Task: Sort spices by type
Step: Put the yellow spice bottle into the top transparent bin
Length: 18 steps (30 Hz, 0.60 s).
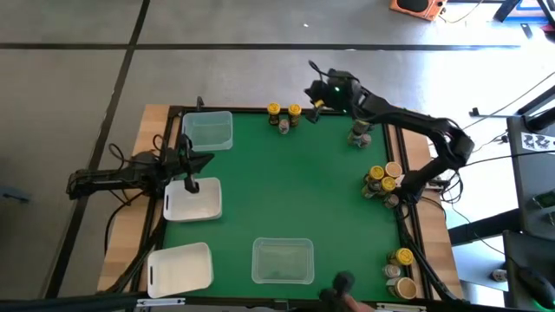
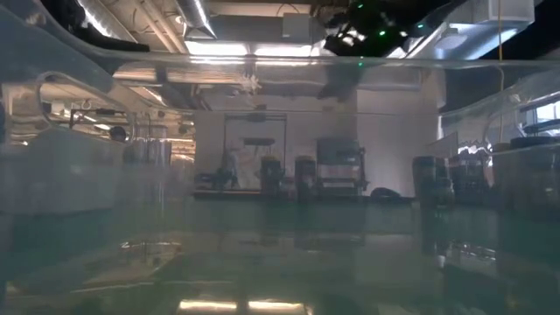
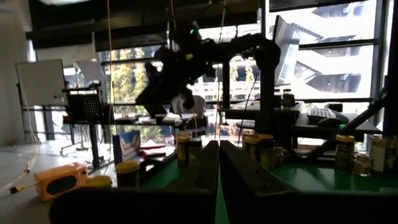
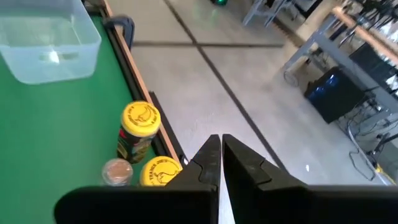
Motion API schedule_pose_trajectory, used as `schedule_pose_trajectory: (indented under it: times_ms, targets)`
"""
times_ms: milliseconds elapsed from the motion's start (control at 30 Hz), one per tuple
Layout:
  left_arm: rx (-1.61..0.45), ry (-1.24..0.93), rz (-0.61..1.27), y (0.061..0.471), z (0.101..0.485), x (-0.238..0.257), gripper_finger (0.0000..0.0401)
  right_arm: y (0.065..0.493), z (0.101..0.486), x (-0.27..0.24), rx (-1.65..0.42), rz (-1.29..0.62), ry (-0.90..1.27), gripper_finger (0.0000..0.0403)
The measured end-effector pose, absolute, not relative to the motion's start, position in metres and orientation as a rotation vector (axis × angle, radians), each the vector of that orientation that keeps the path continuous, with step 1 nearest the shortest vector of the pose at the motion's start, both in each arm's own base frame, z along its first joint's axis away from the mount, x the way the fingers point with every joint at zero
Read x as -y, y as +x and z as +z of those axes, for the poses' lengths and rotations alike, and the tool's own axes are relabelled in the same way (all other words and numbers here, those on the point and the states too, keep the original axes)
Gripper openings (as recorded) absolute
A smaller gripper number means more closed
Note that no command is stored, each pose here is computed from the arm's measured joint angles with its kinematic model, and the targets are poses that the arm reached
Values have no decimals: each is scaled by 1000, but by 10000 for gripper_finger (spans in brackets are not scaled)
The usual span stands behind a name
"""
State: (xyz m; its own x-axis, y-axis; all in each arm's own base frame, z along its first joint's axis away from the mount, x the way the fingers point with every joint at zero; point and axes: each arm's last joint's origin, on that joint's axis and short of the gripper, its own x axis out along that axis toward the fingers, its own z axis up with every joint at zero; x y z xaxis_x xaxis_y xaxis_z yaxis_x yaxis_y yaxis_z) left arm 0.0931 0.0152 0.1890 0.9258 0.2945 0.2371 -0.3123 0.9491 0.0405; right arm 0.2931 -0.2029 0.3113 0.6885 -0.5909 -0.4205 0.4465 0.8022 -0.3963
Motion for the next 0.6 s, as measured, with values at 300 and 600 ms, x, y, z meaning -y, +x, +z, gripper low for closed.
schedule_pose_trajectory:
  times_ms: [300,600]
  targets:
    - [325,195,341,90,199,-15,10,317,296,223,-690,-569,-235,19]
    - [318,219,345,90,199,-15,10,327,273,229,-753,-536,-206,120]
